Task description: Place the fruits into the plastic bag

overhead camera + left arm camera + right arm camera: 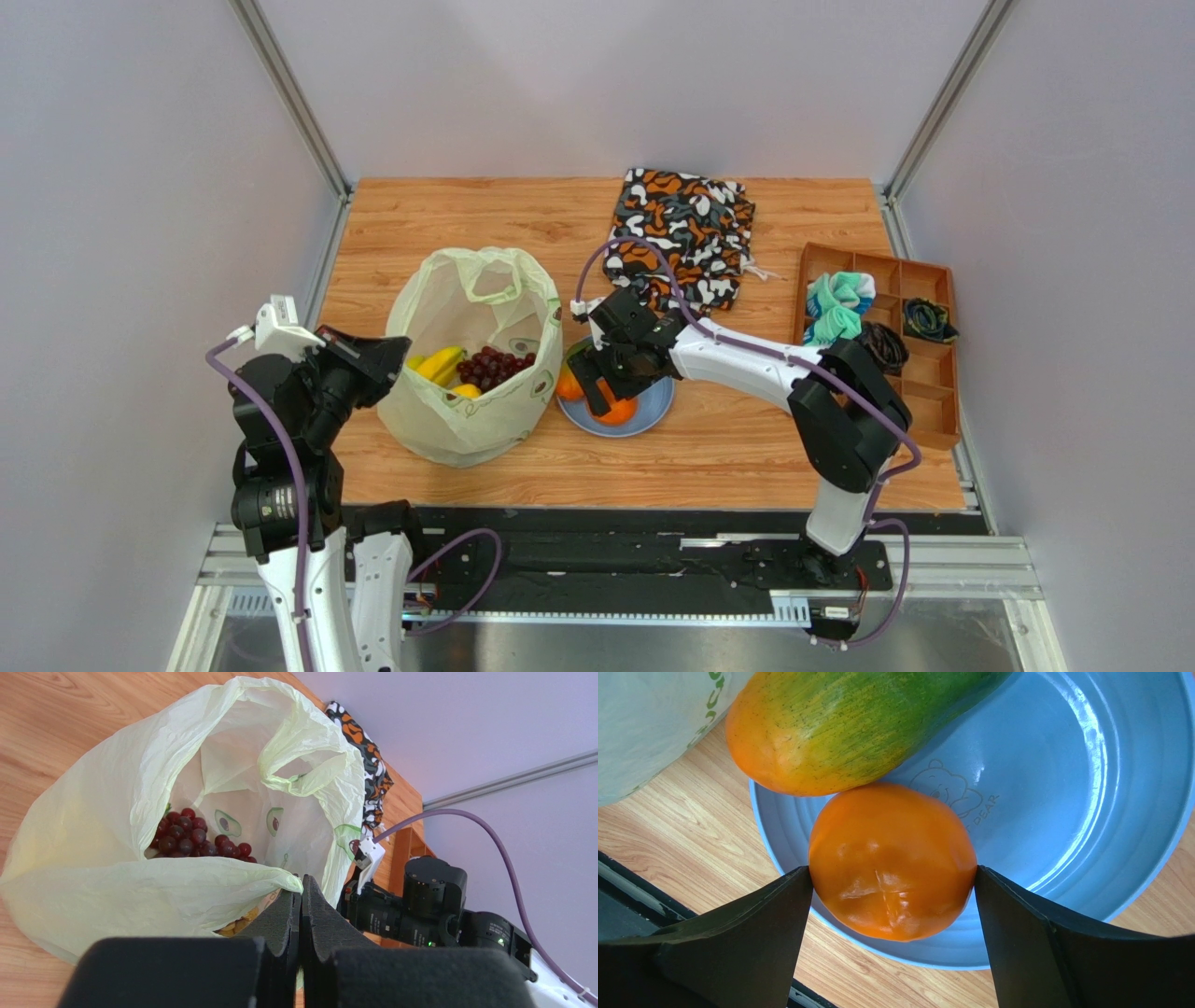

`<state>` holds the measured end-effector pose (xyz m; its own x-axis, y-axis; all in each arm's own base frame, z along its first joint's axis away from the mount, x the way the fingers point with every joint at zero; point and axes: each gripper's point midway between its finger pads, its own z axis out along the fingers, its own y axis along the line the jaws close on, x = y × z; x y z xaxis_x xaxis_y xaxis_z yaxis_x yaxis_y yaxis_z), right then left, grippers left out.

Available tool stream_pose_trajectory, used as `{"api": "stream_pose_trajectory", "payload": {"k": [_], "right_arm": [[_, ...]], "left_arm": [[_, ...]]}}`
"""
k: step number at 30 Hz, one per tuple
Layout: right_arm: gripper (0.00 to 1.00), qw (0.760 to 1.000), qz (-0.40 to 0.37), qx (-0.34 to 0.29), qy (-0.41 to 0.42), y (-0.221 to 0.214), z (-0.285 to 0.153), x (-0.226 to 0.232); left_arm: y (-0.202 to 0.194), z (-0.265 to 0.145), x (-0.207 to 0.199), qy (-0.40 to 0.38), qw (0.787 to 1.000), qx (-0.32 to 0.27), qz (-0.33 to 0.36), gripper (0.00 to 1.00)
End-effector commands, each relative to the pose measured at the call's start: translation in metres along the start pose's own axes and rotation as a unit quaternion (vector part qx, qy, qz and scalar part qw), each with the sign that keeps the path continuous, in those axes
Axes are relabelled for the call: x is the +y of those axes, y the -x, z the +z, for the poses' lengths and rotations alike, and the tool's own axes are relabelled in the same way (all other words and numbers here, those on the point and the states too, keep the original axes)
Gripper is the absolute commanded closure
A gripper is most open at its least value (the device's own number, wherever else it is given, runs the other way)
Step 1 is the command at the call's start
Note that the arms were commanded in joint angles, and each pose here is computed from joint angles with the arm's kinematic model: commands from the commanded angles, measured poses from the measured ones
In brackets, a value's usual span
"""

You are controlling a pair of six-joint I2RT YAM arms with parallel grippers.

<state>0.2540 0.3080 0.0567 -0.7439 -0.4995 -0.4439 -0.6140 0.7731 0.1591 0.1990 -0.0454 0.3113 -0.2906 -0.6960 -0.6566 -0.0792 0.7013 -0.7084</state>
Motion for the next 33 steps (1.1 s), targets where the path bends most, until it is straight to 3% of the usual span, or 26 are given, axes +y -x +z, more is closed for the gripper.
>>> {"api": "stream_pose_trajectory", "payload": {"k": [1,8,13,16,27,33], "right_arm": [[0.12,0.999,-0.018,-0.021,-0.020,0.015,0.004,-0.005],[0.19,0.999,-0.023,-0.015,-0.027,0.011,0.009,-0.009],[0.41,0.999,-0.024,-0.019,-0.030,0.010,0.003,-0.010],[0.48,0.999,-0.025,-0.030,-0.027,0.011,-0.004,-0.009],[0.59,0.992,-0.032,-0.101,-0.064,0.040,-0.051,-0.019],[0.62,0.982,-0.013,-0.189,-0.012,0.082,-0.109,0.000]], "left_arm": [[0.006,-0.001,-0.006,-0.012,1.000,-0.010,0.013,1.00],[0.006,-0.001,-0.006,-0.012,1.000,-0.011,0.014,1.00],[0.002,-0.004,-0.004,-0.009,1.000,-0.008,0.013,1.00],[0.002,-0.004,-0.004,-0.010,1.000,-0.008,0.011,1.00],[0.000,-0.005,-0.004,-0.011,1.000,-0.008,0.014,1.00],[-0.001,-0.005,-0.002,-0.010,1.000,-0.007,0.012,1.00]]}}
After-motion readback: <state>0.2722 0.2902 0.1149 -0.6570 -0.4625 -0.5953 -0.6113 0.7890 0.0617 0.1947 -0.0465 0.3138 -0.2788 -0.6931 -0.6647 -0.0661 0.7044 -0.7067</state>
